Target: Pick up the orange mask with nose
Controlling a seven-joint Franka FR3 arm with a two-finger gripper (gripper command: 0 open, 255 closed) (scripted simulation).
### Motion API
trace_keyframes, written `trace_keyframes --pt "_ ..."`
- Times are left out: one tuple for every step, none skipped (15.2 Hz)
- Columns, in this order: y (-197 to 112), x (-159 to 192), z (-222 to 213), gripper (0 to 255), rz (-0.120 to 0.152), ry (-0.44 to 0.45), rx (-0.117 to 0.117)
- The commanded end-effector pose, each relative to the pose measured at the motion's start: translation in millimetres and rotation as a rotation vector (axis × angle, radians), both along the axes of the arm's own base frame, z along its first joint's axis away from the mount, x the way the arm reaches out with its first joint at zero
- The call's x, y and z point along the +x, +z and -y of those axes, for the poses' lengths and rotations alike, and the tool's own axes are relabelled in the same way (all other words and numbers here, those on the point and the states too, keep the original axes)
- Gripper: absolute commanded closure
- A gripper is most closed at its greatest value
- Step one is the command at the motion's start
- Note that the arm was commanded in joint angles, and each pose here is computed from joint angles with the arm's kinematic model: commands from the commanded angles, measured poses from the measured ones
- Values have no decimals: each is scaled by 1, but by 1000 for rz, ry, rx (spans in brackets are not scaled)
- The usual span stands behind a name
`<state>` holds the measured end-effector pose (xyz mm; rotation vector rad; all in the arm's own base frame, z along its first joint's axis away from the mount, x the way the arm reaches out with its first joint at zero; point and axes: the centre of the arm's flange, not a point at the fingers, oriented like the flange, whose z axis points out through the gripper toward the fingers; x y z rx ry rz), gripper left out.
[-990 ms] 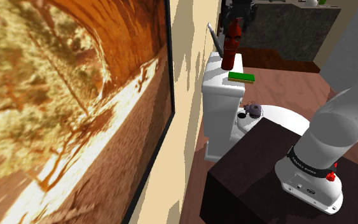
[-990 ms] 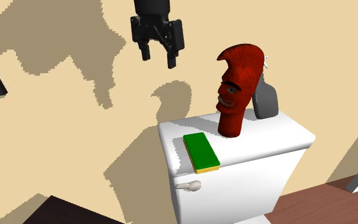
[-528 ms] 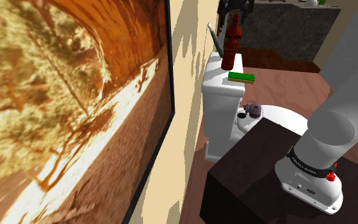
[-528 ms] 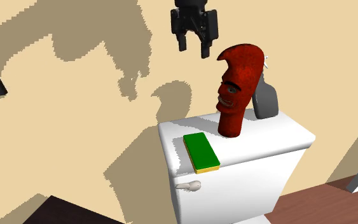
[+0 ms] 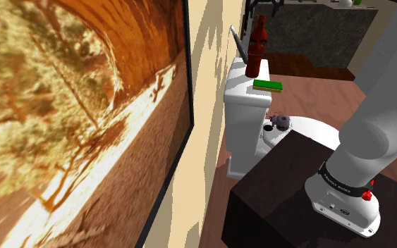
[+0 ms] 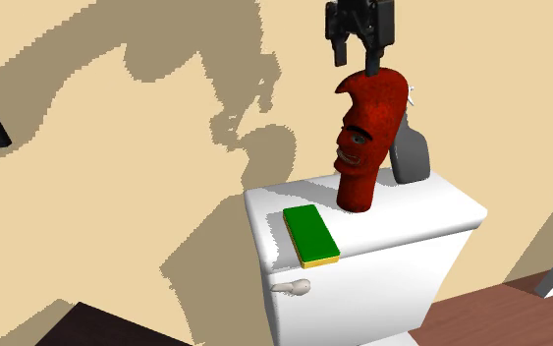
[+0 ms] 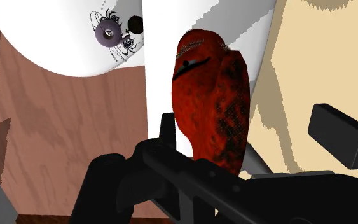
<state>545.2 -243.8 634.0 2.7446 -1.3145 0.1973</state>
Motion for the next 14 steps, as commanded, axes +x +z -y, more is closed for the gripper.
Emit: trace_keyframes --pt "-1 3 10 0 4 -35 -7" --pt "-7 3 10 0 4 -35 -7" --pt "-12 3 10 0 4 -35 -7" --pt "-17 3 10 0 4 -35 -7" --pt "-22 3 10 0 4 -35 -7" --pt "-28 3 10 0 4 -35 -7" --pt "-33 3 10 0 4 -35 -7" --pt "-36 3 10 0 4 -35 -7" --pt "-36 3 10 0 4 -35 -7" --pt "-36 3 10 0 4 -35 -7" --pt "-36 3 11 255 4 -35 -7" --pt "-36 3 11 255 4 -35 -7" --pt "-35 3 11 255 4 -35 -7" --pt "-35 3 11 255 4 -35 -7"
